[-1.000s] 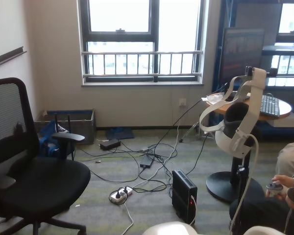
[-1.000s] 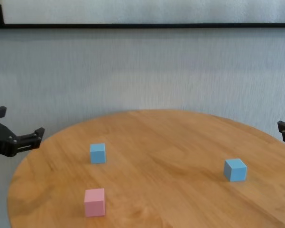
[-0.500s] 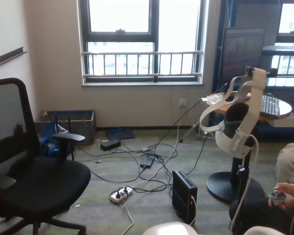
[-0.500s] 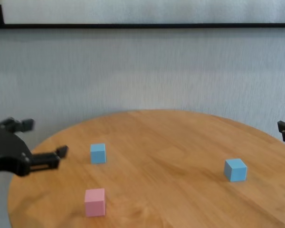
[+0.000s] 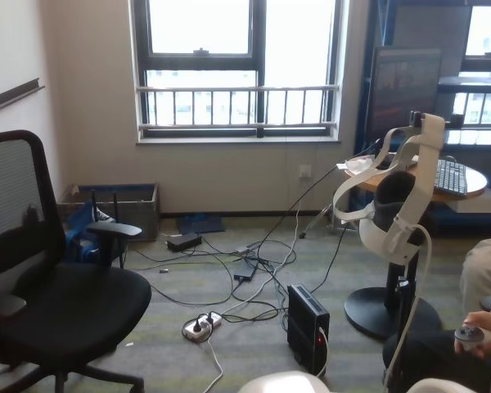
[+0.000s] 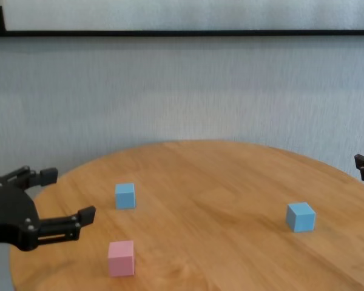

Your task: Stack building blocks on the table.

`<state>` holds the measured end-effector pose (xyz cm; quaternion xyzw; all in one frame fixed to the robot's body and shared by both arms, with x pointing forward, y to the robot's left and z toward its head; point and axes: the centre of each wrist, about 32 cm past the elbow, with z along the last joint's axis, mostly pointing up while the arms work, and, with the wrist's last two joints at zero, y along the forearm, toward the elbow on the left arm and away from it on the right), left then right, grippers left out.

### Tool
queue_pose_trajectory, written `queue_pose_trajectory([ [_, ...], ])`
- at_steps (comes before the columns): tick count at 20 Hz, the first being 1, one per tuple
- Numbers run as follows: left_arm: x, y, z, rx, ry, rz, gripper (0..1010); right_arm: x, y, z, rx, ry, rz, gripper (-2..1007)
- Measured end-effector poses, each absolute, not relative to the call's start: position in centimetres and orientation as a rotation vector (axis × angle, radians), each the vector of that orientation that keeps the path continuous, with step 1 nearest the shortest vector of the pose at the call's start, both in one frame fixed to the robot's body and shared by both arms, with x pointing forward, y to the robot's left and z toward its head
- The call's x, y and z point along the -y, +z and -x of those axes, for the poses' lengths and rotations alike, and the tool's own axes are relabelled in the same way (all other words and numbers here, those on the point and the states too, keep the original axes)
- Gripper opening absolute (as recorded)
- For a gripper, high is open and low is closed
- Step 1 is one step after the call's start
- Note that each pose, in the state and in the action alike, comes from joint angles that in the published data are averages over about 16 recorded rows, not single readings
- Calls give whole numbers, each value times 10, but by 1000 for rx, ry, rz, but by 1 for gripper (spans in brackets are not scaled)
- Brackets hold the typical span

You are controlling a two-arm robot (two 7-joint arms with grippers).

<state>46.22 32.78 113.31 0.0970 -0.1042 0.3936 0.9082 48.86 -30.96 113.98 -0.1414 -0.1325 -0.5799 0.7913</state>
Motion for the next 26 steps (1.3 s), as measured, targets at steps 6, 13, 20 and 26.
queue_pose_trajectory([
  [6, -331, 1122, -468, 216, 756, -176, 1000, 310, 1140, -489, 285, -1248, 304, 1000],
  [13, -328, 1116, -476, 192, 726, -175, 1000, 310, 1140, -489, 285, -1248, 304, 1000],
  [20, -320, 1117, -484, 143, 721, -198, 1000, 310, 1140, -489, 285, -1248, 304, 1001],
  [26, -312, 1117, -490, 110, 715, -219, 1000, 310, 1140, -489, 285, -1248, 304, 1001],
])
